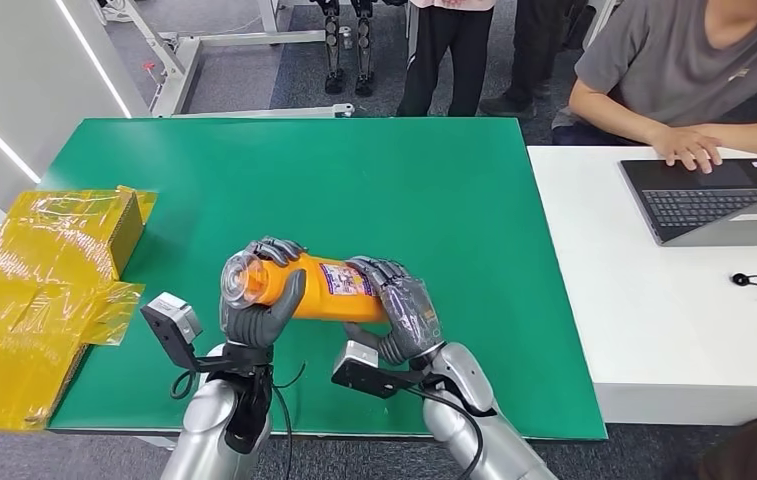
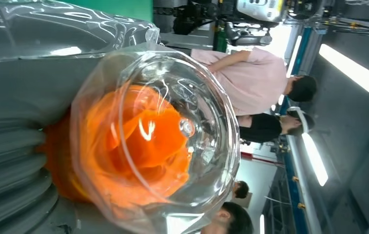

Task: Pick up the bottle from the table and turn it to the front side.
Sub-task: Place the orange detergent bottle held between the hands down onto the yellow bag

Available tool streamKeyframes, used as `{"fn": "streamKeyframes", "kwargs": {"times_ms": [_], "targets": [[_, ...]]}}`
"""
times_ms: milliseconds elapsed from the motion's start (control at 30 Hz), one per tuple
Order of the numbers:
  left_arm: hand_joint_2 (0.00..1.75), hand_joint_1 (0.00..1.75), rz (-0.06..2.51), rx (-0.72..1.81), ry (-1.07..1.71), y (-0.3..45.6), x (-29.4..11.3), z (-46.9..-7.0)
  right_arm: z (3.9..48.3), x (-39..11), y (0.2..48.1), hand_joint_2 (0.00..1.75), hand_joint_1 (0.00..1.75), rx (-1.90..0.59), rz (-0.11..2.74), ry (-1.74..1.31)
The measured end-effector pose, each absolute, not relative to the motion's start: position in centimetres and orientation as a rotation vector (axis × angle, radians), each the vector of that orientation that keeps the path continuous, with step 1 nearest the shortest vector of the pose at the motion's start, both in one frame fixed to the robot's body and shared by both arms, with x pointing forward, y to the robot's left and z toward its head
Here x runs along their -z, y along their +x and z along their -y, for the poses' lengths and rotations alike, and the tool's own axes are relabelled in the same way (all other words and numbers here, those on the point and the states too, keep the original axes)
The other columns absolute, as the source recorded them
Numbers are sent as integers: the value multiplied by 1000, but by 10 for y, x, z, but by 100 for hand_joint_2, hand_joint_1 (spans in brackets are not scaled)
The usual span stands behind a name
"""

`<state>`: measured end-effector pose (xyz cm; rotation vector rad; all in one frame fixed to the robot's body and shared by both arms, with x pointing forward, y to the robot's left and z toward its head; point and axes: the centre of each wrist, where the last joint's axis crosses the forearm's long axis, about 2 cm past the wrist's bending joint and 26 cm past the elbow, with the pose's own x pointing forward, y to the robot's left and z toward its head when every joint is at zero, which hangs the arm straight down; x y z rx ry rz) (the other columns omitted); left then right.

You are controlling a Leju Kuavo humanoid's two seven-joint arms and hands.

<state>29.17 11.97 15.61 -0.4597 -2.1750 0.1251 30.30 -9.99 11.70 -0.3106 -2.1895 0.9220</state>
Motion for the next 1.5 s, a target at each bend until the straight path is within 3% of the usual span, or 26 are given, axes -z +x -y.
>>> {"fn": "streamKeyframes", "kwargs": {"times_ms": [33, 67, 433, 900, 1133, 1500], "targets": [[175, 175, 2180, -126, -456, 293, -158, -120, 99, -118, 301, 175, 7, -886, 2206, -304], [175, 175, 2183, -128, -447, 293, -159, -121, 98, -120, 300, 175, 0, -842, 2227, -294], [175, 175, 2247, -124, -204, 300, -173, -142, 105, -147, 287, 175, 0, -255, 2405, -266], [175, 175, 2350, 69, 301, 319, -196, -189, 122, -187, 255, 175, 0, 120, 2516, -297], [175, 175, 2272, 447, 895, 321, -188, -256, 129, -186, 236, 175, 0, 197, 2486, -286], [175, 175, 2051, 712, 1481, 315, -195, -360, 128, -183, 235, 175, 0, 233, 2457, -252]]}}
